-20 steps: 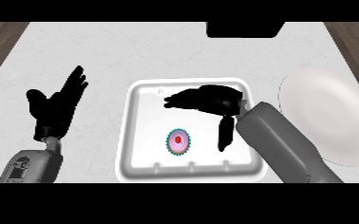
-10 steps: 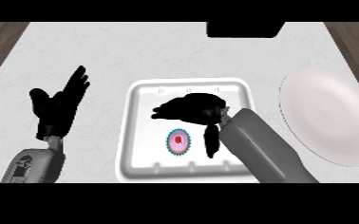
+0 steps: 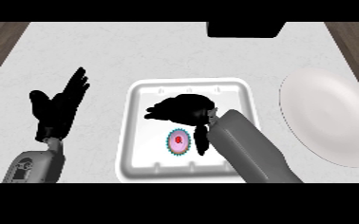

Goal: Pick the cupcake from the tray and place it in the plate

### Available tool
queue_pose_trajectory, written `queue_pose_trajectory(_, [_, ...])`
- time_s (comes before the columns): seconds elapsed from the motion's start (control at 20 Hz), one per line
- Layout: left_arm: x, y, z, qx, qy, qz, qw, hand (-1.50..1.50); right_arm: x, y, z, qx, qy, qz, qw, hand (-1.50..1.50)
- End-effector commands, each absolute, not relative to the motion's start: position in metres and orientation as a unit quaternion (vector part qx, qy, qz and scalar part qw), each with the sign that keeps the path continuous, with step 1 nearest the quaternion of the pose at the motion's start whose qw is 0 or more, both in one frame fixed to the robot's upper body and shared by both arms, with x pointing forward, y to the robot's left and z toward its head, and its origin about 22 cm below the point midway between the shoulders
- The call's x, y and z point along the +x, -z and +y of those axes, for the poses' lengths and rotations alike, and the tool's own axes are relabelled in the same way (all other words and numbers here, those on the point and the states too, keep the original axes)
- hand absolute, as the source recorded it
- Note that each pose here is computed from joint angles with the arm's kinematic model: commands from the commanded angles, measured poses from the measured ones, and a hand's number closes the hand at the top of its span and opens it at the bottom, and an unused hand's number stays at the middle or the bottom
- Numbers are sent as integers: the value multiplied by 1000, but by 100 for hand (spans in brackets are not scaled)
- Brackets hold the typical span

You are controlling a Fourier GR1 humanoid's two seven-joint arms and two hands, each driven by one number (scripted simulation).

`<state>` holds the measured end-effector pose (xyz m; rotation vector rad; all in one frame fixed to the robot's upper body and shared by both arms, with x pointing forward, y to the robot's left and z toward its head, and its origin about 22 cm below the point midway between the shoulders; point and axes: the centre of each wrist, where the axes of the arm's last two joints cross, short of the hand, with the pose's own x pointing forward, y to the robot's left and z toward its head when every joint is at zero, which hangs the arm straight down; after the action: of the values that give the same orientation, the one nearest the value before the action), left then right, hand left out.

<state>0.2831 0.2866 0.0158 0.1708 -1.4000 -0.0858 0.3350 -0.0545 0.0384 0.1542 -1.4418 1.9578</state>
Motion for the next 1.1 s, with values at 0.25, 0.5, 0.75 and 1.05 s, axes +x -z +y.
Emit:
queue_pose_trajectory(0.25, [288,-16,288,78,42,-644,760,0,331,-26,-42,71,-794,-518,312,150])
queue_pose_trajectory(0.5, [263,-27,304,83,43,-644,759,0,308,-15,-38,96,-794,-534,275,150])
queue_pose_trajectory(0.75, [267,-5,286,82,43,-641,762,0,299,-6,-40,116,-773,-547,299,150])
queue_pose_trajectory(1.05, [278,-20,280,90,30,-641,761,0,312,-8,-73,-27,-688,-610,392,150])
